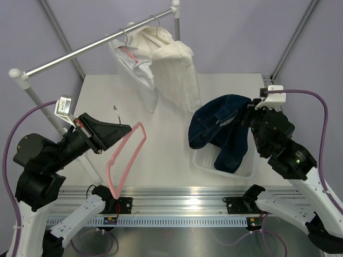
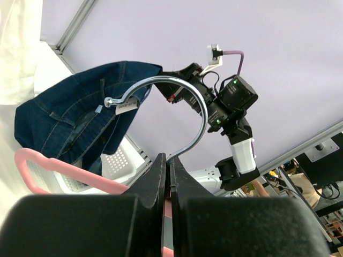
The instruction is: Remove the skirt from the hanger
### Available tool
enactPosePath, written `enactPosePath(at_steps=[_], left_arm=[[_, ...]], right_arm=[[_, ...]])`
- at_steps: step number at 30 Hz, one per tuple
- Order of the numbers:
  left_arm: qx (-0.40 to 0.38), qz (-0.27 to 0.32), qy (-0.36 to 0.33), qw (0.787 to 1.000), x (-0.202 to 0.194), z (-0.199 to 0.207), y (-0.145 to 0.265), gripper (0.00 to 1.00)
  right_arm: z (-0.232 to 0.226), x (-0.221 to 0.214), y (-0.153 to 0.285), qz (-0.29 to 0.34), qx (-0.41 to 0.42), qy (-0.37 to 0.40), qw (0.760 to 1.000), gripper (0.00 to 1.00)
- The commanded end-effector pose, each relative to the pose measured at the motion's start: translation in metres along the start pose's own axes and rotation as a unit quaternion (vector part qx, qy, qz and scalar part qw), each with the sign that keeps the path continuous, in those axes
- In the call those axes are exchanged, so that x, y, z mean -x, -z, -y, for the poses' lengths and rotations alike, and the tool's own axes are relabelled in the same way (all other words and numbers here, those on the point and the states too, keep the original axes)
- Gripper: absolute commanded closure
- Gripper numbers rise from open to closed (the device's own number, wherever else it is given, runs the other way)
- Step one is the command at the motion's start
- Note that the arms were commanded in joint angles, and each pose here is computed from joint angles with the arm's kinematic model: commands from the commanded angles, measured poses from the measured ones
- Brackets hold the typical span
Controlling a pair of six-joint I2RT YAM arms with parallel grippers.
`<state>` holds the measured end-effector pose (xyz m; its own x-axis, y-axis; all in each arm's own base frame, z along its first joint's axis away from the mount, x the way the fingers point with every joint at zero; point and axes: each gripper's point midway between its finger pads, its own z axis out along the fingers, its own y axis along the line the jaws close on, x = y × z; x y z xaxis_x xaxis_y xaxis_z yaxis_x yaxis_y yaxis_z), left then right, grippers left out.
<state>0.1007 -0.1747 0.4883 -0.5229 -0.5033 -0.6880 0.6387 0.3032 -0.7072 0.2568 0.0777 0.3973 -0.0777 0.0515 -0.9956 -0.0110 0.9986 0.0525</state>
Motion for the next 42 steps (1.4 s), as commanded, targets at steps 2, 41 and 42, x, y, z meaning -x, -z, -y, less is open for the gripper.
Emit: enactPosePath(at_steps=[2,41,42], left_arm=[[-0.023,0.014,-0.016,1.000,0.007,0.013,0.004,1.00],[-0.009,0.008,-0.005,1.000,-0.005,0.000,0.007,1.00],[-0.008,0.009,-0.007,1.000,-0.004,0.000,0.008,1.00]], right_arm=[[0.061,0.018,0.034,0.051,-0.107,-0.084,0.989,1.00],[-0.083,-0.052,-0.028,-0.102,0.102,-0.145,0.979,1.00],[-0.072,-0.067,-0.029,-0.115,0.073,-0.137,0.981,1.00]])
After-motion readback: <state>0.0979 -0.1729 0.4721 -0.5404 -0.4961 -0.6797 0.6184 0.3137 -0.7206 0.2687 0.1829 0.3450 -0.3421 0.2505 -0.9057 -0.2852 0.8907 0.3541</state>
